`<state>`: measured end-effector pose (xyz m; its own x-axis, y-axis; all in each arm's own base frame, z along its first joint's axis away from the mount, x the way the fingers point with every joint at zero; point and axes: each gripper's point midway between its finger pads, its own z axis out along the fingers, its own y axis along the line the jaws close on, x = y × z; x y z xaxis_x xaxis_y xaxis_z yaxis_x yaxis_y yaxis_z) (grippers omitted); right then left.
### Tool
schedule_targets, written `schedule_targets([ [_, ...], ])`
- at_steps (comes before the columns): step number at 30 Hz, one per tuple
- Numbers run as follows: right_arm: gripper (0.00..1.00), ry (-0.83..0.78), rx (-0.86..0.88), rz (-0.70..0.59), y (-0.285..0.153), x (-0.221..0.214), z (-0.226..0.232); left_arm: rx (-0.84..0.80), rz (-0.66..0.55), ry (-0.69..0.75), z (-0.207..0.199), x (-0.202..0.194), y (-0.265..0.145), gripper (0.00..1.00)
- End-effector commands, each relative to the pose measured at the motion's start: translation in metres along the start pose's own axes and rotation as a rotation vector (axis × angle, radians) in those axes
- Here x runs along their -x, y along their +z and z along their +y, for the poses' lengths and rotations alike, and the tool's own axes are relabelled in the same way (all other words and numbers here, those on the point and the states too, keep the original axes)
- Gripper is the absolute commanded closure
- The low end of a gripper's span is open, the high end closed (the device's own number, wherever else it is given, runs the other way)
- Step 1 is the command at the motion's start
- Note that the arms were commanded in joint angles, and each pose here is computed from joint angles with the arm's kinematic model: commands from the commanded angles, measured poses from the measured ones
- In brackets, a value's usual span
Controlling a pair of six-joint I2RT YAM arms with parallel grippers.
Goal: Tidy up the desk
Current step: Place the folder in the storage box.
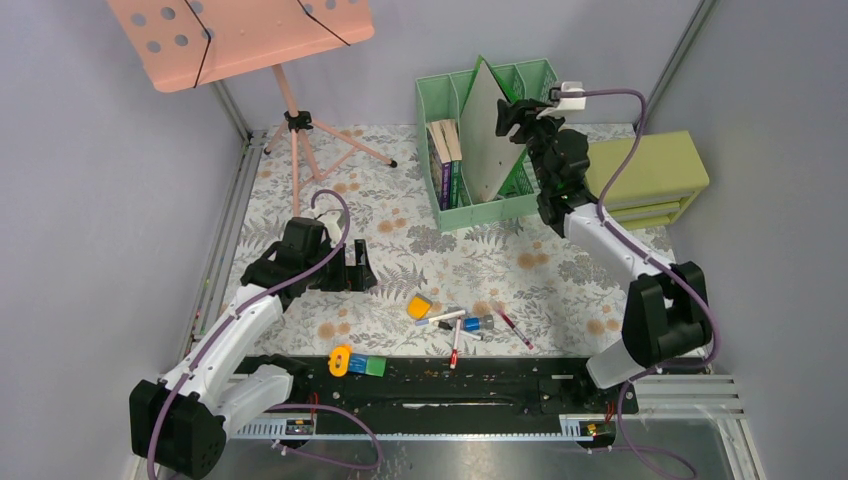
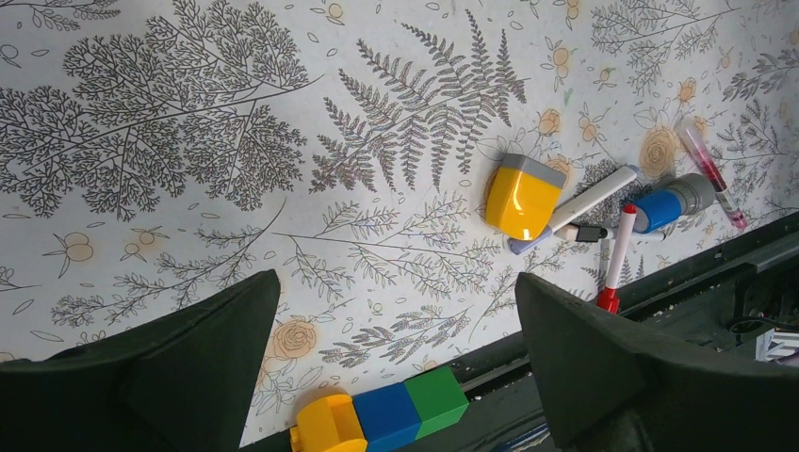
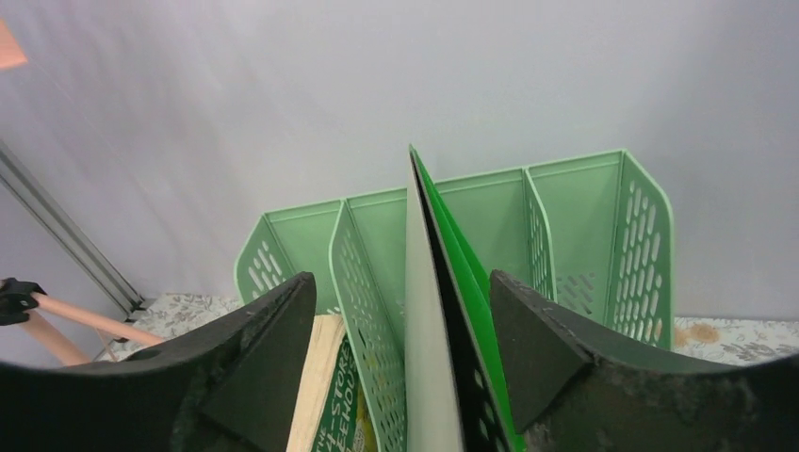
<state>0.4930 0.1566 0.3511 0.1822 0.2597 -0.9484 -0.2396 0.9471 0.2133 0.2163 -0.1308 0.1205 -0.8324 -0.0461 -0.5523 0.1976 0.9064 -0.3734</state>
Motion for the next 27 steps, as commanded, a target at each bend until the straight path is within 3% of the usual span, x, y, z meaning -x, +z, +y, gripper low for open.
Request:
schedule_targets([
  [1, 0.23, 0.019, 0.012, -0.103, -0.014, 0.064, 0.011, 0.000, -0.054, 0.028, -0.003, 0.014, -0.003, 0.01],
  [10, 0.13, 0.130, -0.005, 0.056, -0.058, 0.063, 0.013, -0.013, -0.074, 0.034, -0.006, 0.017, -0.006, 0.01],
  [18, 0.08, 0.153, -0.054, 0.194, -0.123, 0.043, -0.001, -0.027, -0.081, 0.040, -0.008, 0.018, -0.007, 0.01],
  [27, 0.09, 0.261, -0.155, 0.456, -0.180, -0.032, -0.025, -0.046, -0.105, 0.049, -0.012, 0.021, -0.011, 0.01],
])
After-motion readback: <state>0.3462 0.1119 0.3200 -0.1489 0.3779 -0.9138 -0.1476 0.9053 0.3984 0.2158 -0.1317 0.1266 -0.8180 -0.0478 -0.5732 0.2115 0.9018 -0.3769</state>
